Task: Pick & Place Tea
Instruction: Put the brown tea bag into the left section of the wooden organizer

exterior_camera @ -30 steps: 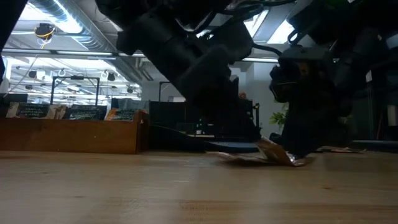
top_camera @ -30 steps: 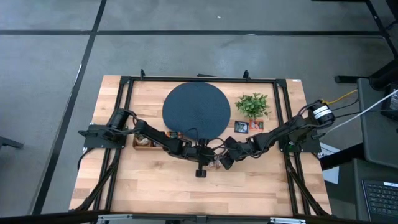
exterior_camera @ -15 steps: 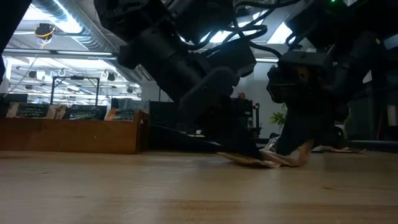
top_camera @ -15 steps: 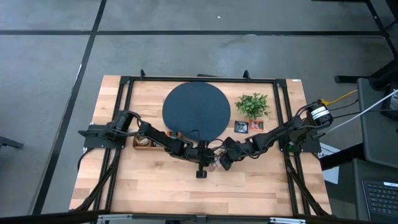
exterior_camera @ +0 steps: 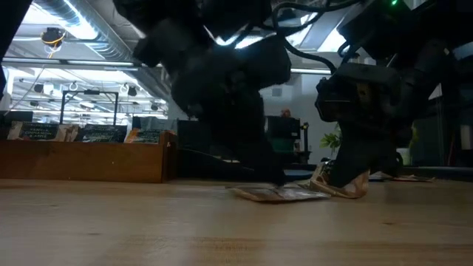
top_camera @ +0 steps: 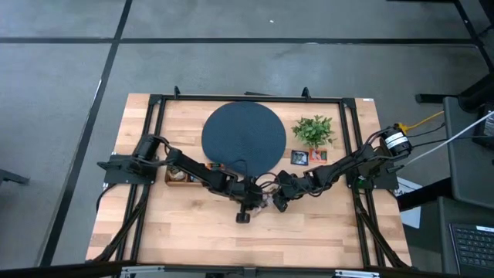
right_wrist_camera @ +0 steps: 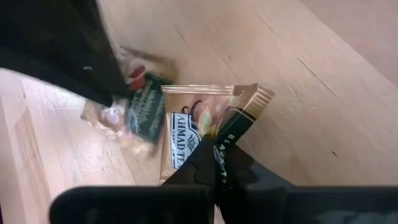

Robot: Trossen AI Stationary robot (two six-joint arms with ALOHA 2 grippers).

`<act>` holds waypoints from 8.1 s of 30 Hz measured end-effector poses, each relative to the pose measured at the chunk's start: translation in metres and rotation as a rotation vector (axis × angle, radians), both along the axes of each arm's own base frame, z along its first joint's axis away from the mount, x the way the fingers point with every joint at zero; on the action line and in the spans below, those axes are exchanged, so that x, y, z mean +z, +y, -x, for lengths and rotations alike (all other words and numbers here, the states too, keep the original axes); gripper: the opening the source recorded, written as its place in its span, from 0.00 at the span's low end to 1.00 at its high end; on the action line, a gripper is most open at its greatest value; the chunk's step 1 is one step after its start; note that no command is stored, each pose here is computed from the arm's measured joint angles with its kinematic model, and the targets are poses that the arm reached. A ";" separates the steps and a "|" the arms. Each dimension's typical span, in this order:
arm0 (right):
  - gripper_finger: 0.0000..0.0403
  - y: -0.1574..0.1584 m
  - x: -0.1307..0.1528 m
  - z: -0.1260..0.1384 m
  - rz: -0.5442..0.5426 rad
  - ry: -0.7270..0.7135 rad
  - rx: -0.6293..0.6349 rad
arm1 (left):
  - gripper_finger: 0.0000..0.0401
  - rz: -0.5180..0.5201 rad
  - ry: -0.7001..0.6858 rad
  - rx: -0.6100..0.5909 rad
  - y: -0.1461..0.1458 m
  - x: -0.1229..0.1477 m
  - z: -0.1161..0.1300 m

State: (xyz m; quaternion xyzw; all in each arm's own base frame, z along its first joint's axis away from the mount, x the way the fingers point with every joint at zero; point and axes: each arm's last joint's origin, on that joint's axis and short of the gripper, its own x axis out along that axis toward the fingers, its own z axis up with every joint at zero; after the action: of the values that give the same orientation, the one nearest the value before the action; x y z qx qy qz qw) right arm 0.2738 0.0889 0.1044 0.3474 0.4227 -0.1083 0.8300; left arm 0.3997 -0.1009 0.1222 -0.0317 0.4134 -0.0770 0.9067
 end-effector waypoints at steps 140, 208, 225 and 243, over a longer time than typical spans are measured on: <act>0.59 0.019 0.109 -0.082 0.444 -0.526 0.080 | 0.01 0.279 -0.947 0.232 0.041 0.093 0.174; 0.02 0.024 0.145 -0.089 0.631 -0.905 0.067 | 0.01 0.123 -1.042 0.297 0.029 0.120 0.187; 0.01 0.024 0.124 -0.088 0.586 -0.718 0.149 | 0.19 0.246 -0.892 0.185 0.024 0.109 0.188; 0.00 0.025 0.118 -0.087 0.550 -0.672 0.201 | 0.37 0.242 -0.383 0.132 0.030 0.153 0.142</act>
State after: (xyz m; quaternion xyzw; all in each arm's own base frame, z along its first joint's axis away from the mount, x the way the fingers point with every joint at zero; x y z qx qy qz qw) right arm 0.3605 0.1144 0.2229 0.0867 0.1167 -0.0168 0.9892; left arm 0.2574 -0.0706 0.2754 -0.1519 0.2188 -0.0710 0.9613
